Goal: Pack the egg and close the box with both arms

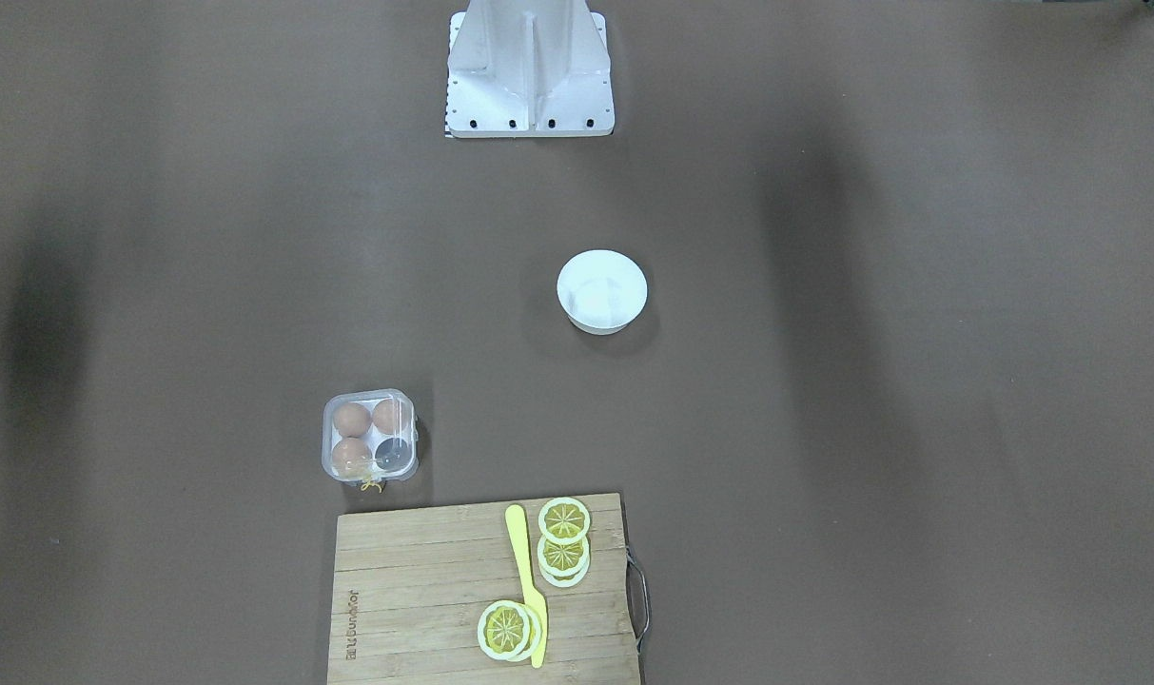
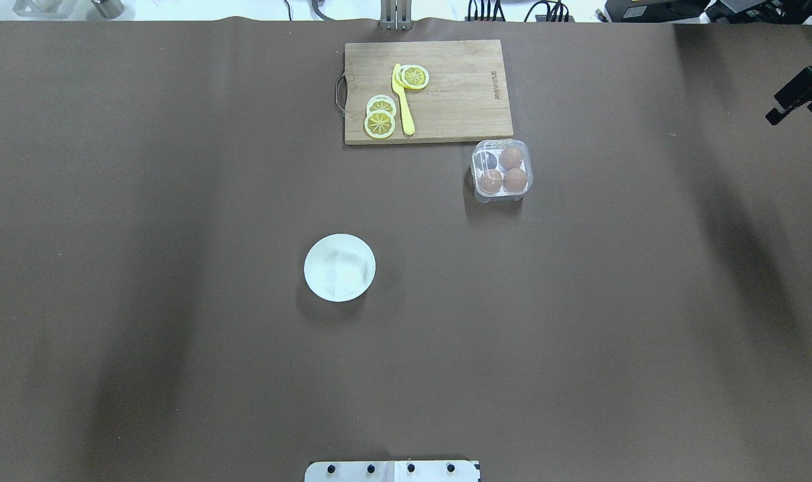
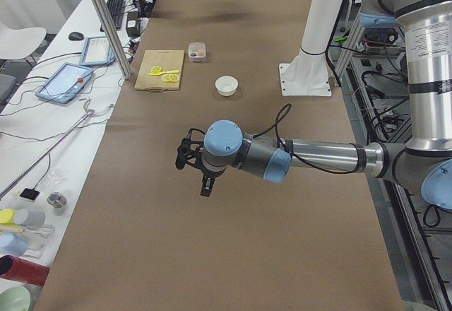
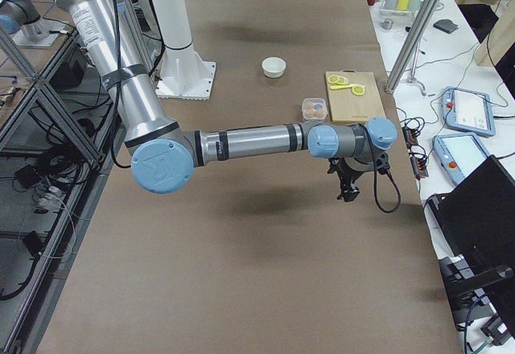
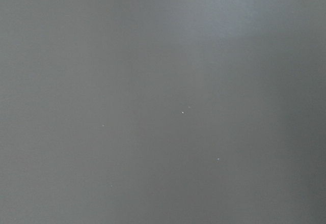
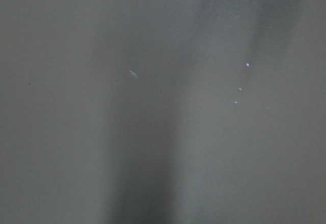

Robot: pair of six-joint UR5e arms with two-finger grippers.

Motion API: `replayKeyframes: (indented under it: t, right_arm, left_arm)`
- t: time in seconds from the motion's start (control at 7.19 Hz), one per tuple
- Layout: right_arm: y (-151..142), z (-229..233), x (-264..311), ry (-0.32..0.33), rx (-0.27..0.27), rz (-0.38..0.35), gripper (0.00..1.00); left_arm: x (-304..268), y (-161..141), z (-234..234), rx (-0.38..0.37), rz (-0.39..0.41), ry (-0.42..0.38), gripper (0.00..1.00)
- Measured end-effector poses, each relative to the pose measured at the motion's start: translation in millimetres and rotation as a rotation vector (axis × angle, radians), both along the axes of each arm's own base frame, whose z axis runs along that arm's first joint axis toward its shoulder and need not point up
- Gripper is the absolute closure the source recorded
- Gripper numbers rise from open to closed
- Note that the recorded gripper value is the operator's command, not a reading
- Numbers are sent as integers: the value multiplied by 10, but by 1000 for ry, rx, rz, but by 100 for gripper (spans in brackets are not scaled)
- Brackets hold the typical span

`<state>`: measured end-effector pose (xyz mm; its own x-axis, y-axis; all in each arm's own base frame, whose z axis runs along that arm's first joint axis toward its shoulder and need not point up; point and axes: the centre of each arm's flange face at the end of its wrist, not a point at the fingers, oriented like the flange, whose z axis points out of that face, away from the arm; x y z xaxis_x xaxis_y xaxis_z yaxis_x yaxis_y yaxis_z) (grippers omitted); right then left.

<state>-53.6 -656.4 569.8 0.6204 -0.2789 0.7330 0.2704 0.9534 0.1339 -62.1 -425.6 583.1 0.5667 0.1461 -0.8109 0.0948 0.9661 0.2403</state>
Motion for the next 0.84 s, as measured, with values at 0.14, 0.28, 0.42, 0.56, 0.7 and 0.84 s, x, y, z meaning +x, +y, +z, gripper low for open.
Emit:
replayKeyframes:
  t: [0.14, 0.28, 0.42, 0.56, 0.7, 0.84]
  right_arm:
    - [36, 99, 275, 41, -7, 5, 0]
    - [98, 215, 625, 107, -5, -14, 0]
    - [207, 331, 903, 156, -6, -43, 0]
    - [380, 418, 1065, 182, -9, -53, 0]
    - [617, 493, 1142, 198, -12, -54, 0]
    - [850, 562, 1170, 205, -15, -54, 0]
  left_arm:
    - [-51, -43, 76, -9, -10, 1, 3]
    - [-97, -75, 117, -14, -20, 1, 3]
    - [-130, -98, 122, -15, -27, 1, 3]
    - [-143, -113, 117, -14, -30, 2, 3]
    - [-148, -133, 104, -15, -32, 2, 3]
    - [-152, -156, 95, -16, -34, 1, 3]
